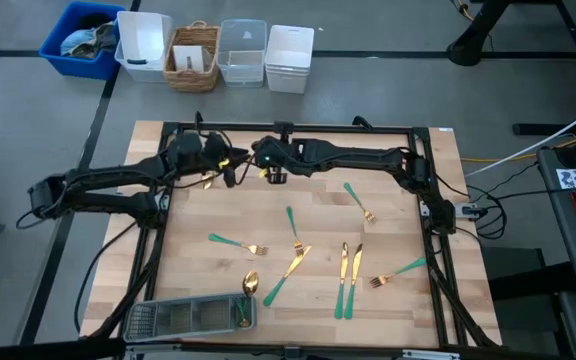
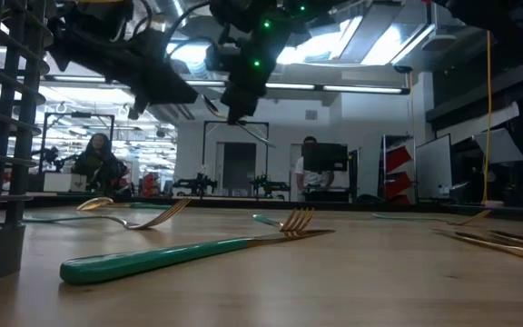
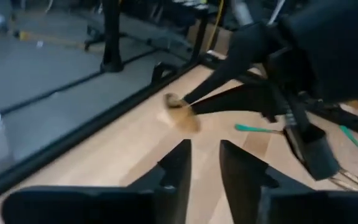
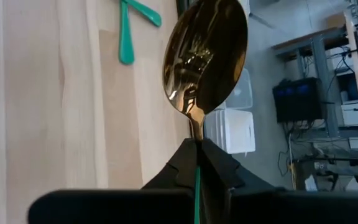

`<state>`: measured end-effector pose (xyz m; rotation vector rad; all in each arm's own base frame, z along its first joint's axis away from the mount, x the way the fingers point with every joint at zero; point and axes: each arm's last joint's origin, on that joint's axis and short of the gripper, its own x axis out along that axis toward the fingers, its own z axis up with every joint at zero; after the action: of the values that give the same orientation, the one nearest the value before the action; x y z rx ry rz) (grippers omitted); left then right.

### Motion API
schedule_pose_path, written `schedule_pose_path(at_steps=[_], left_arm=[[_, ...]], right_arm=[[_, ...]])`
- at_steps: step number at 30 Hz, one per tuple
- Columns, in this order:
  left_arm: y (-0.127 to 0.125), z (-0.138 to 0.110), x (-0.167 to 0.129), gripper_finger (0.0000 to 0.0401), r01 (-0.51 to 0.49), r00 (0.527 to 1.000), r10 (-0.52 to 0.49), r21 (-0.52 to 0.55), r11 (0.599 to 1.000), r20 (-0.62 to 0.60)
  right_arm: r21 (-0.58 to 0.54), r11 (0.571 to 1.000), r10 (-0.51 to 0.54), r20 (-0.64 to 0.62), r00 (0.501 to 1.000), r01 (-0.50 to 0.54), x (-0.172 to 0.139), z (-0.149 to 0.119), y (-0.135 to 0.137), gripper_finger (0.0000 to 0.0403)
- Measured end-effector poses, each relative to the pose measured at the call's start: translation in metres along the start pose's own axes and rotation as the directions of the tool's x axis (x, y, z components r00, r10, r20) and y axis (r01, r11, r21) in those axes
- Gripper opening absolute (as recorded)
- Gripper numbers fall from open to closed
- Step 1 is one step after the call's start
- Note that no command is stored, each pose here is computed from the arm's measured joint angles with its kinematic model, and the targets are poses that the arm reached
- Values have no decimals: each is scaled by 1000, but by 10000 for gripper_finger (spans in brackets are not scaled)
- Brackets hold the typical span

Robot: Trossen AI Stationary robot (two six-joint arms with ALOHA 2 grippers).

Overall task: Sort silverware
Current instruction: Put the right spoon into the cutlery rack

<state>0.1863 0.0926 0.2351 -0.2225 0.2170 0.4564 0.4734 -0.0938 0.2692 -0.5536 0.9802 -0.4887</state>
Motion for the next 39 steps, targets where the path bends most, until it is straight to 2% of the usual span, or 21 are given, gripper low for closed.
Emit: schedule_pose_path(at_steps=[4,9,15,21,28,33,39], left_arm=[[-6,0,0,125,17,1000,-17,98,995,4],[-8,0,0,146,21,1000,-21,46,999,12],[-6,2,0,148,-55,998,55,17,998,36],[-6,5,0,148,-67,995,66,11,998,72],[-4,5,0,148,-122,989,121,4,993,84],[-4,6,0,148,-134,986,139,-66,989,88],[-2,6,-1,148,-194,975,201,-79,978,99]], right_arm=[[16,1000,-8,23,1000,8,0,2,-1,11],[47,999,-27,65,998,23,-1,7,-3,11],[94,995,2,116,993,-13,-1,11,-4,12],[127,991,11,152,988,-31,-1,13,-4,12],[162,985,29,171,985,-57,-1,15,-3,12],[165,985,13,160,987,-40,0,14,-3,12],[189,979,36,171,985,-69,0,15,-3,12]])
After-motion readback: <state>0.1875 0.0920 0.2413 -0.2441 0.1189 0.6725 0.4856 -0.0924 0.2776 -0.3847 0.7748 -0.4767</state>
